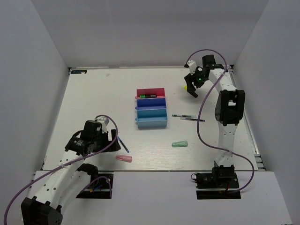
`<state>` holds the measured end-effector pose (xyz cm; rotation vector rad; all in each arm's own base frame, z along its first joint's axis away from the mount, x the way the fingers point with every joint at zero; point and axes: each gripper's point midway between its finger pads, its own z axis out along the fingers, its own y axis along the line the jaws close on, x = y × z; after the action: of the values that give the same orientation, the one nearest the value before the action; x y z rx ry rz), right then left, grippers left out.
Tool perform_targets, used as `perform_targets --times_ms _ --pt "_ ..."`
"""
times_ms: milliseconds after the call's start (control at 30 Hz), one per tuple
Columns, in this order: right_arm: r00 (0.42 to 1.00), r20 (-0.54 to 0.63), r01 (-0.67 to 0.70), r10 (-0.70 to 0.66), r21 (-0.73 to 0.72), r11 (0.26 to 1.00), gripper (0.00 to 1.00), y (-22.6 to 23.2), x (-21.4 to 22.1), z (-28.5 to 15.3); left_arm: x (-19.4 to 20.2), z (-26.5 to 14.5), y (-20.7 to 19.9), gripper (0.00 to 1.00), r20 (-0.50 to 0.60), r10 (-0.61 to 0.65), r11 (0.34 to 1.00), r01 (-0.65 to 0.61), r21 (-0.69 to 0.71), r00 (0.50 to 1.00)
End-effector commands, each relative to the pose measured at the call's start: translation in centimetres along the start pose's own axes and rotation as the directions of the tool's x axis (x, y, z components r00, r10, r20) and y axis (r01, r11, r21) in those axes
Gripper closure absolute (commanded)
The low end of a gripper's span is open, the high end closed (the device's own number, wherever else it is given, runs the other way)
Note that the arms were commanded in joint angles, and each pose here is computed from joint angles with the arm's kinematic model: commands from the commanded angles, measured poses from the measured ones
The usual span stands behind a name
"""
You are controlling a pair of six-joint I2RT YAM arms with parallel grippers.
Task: Sort the stationery into containers
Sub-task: Pick up the pen from the center of the board.
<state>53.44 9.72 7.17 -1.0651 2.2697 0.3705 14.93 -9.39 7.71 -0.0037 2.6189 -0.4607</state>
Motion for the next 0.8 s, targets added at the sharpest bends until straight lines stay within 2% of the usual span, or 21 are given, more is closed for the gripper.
perform_targets --times_ms 0,433,567,600,667,700,767 --pt "0.992 -0.044 -0.117 0.116 -0.02 0.993 0.28 0.6 0.7 0.3 0.0 0.1 -0.4 0.01 0.016 -0.011 0.999 0.01 0.032 1.0" --pt "0.984 -0.093 -0.143 0.148 0.067 0.988 0.3 -1.6 3.5 3.5 0.2 0.1 -0.4 0.01 0.012 -0.013 0.999 0.012 0.031 1.0" --pt "0.977 -0.138 -0.158 0.161 0.036 0.987 0.45 -0.9 5.1 4.3 0.2 0.0 -0.5 0.01 0.013 -0.011 0.999 0.01 0.036 1.0" --pt "0.976 -0.147 -0.158 0.161 0.032 0.987 0.54 -0.7 5.2 4.4 0.2 0.0 -0.5 0.01 0.015 -0.011 0.999 0.011 0.04 1.0" --pt "0.975 -0.161 -0.151 0.153 0.023 0.988 0.63 -0.5 5.5 4.5 0.2 0.1 -0.5 0.01 0.015 -0.009 0.999 0.008 0.04 1.0" --pt "0.973 -0.164 -0.16 0.16 0.015 0.987 0.74 -0.4 5.6 4.4 0.1 0.0 -0.6 0.01 0.017 -0.008 0.999 0.007 0.042 1.0" --pt "0.972 -0.17 -0.162 0.162 0.011 0.987 0.86 -0.1 5.6 4.1 0.2 0.0 -0.6 0.01 0.016 -0.005 0.999 0.005 0.046 1.0"
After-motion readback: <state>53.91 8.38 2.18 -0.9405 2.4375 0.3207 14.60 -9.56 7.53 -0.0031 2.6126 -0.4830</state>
